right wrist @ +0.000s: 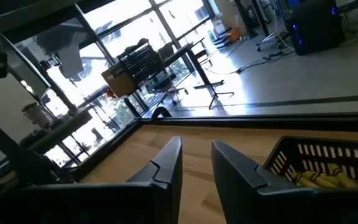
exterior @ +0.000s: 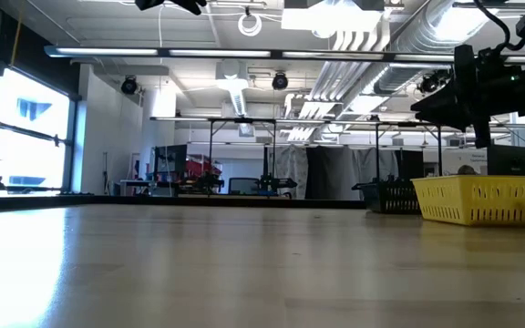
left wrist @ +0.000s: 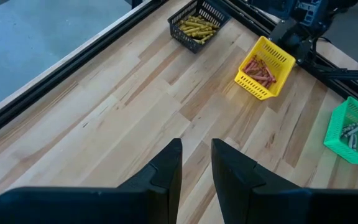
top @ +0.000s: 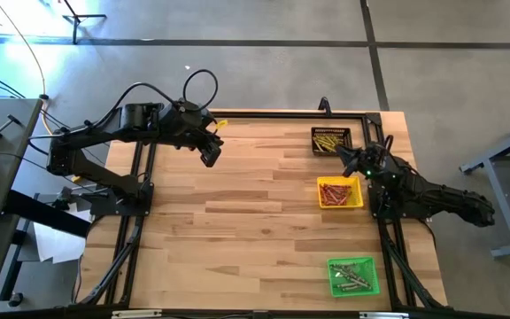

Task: Sort crayons
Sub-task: Return to Home Position

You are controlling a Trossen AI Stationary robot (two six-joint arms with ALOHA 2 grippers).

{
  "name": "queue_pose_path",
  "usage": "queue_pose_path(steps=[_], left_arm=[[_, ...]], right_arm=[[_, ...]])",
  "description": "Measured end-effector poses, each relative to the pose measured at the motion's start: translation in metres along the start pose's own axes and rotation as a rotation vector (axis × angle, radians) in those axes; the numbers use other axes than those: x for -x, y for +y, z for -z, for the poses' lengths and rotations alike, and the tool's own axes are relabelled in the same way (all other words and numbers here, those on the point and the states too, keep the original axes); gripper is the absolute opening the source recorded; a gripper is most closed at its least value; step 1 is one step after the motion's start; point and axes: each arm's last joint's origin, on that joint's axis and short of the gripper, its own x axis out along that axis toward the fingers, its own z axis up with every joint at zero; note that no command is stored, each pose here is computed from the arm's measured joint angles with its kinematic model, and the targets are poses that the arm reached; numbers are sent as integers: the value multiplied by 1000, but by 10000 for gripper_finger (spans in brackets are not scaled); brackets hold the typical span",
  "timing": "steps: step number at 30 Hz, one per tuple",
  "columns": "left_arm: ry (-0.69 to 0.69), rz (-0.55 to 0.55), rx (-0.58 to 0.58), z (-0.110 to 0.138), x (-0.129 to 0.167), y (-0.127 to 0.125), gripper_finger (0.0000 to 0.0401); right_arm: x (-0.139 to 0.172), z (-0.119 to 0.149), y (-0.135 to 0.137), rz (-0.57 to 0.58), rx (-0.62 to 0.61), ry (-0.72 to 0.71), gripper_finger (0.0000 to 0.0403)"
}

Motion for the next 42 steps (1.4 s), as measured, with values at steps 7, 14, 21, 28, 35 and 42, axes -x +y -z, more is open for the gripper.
queue_pose_path(steps=[7,14,21,28,35,42], left_arm=[[0,0,0,0,0,0,76],[0,0,0,0,0,0,76],[-1,0,1,0,0,0,76],[-8,4,3,-1,0,0,76],[-7,4,2,-1,0,0,76],[-7,4,2,-1,0,0,76]], right_arm=[[0,0,0,-2,13,1,71],[0,0,0,-2,14,2,71],[1,-1,1,-12,10,-1,71],[1,-1,1,-20,7,-6,71],[5,-6,2,-51,-17,-56,71],[4,-5,2,-45,-11,-43,71]])
